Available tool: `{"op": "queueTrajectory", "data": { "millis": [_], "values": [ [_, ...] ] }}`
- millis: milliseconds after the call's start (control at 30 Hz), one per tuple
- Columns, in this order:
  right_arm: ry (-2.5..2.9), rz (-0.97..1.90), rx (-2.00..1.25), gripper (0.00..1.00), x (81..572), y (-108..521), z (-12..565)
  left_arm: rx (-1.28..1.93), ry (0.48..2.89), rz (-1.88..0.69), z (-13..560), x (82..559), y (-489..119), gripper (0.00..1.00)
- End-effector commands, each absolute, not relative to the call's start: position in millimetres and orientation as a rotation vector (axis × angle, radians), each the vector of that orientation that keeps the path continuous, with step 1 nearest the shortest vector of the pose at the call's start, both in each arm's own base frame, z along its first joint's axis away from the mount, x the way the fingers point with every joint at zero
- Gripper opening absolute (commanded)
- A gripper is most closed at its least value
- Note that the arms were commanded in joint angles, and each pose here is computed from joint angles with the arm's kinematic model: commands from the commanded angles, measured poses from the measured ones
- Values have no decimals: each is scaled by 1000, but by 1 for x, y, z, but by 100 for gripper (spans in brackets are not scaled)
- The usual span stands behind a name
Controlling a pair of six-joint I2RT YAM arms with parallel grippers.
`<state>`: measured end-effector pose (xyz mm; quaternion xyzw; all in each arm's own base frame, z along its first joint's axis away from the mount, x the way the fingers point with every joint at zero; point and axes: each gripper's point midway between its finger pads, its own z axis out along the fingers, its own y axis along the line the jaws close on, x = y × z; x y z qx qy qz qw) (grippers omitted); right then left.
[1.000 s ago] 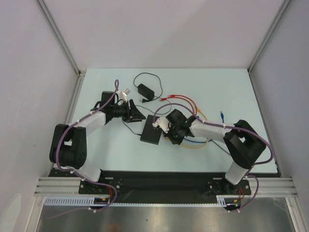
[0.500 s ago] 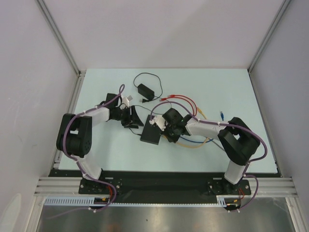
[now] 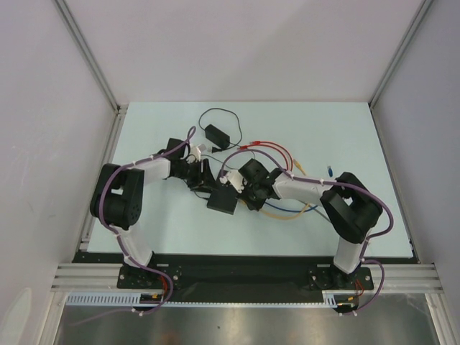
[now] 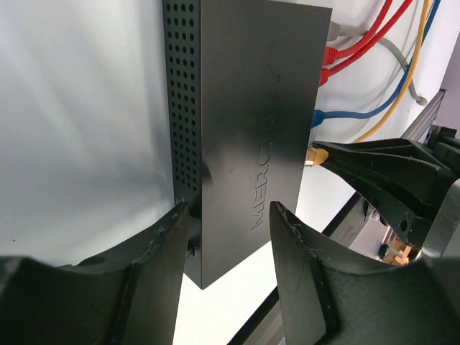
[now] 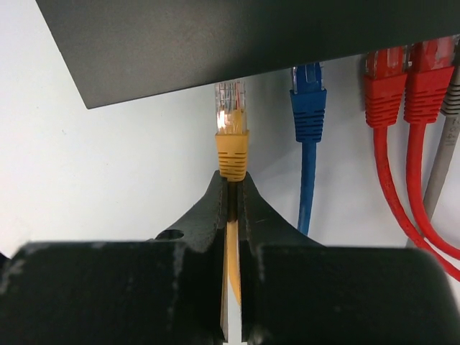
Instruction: Insert the plug into the switch port
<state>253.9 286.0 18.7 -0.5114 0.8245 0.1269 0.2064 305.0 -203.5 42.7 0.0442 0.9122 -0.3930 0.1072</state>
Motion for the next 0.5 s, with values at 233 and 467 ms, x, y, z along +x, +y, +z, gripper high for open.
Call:
{"op": "queueTrajectory", "data": {
  "millis": [233,467],
  "values": [
    [2317,315,-1486,0,255,289,9,189,2639,-1201,52,317,-215,52],
    [2309,315,-1490,0,258,296,11,195,2636,-1221,53,315,-218,52]
  ]
}}
